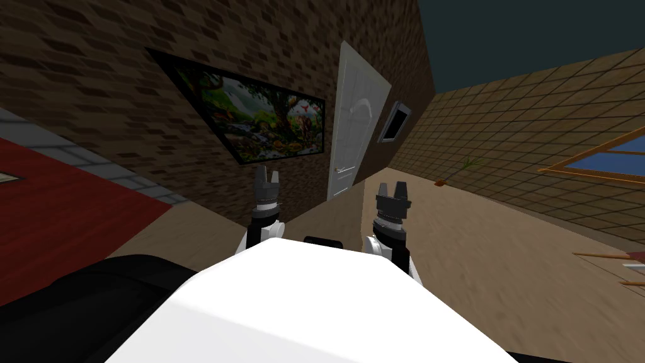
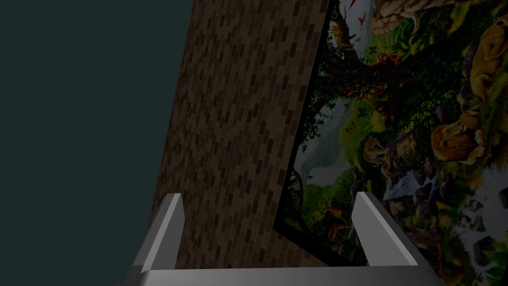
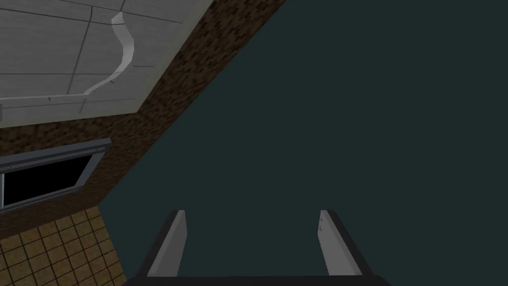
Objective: Pull the door open
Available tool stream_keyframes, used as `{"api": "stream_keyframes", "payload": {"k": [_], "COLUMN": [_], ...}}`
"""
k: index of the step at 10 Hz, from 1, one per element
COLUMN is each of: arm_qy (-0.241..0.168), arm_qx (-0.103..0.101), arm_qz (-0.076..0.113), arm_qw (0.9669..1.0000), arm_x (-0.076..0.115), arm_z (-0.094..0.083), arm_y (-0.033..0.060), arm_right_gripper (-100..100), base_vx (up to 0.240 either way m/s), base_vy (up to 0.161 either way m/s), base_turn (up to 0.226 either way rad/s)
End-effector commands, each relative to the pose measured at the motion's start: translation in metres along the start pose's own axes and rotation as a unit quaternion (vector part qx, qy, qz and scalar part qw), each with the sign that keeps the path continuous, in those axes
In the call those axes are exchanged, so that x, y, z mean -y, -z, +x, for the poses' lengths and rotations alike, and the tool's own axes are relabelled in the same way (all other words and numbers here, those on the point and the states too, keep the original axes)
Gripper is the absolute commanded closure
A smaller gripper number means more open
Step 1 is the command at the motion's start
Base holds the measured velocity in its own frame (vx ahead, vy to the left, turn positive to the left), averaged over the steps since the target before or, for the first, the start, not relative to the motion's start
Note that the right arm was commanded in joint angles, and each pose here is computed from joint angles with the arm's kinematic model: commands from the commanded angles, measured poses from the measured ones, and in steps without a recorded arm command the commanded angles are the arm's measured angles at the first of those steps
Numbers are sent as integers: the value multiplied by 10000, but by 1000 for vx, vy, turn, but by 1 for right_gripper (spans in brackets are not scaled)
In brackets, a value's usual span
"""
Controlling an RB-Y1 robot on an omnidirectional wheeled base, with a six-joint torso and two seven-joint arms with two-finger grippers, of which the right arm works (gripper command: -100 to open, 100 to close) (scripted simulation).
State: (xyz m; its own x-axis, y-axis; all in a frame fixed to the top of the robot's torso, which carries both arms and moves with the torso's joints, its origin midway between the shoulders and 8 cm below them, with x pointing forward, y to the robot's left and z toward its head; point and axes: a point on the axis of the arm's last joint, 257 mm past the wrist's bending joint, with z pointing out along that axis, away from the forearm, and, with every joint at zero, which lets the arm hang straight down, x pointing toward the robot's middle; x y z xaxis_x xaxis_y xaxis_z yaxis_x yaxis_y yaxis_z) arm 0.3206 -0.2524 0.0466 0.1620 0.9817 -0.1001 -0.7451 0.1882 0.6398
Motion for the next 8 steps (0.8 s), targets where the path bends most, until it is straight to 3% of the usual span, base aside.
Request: {"api": "stream_keyframes", "payload": {"k": [1,8], "arm_qy": [-60,-251], "arm_qx": [-69,-291], "arm_qz": [107,494], "arm_qw": [9999,9980], "arm_x": [135,608], "arm_z": [36,148], "arm_y": [35,179], "arm_right_gripper": [-100,-100], "base_vx": [102,75], "base_vy": [-112,-30], "base_turn": [149,89]}}
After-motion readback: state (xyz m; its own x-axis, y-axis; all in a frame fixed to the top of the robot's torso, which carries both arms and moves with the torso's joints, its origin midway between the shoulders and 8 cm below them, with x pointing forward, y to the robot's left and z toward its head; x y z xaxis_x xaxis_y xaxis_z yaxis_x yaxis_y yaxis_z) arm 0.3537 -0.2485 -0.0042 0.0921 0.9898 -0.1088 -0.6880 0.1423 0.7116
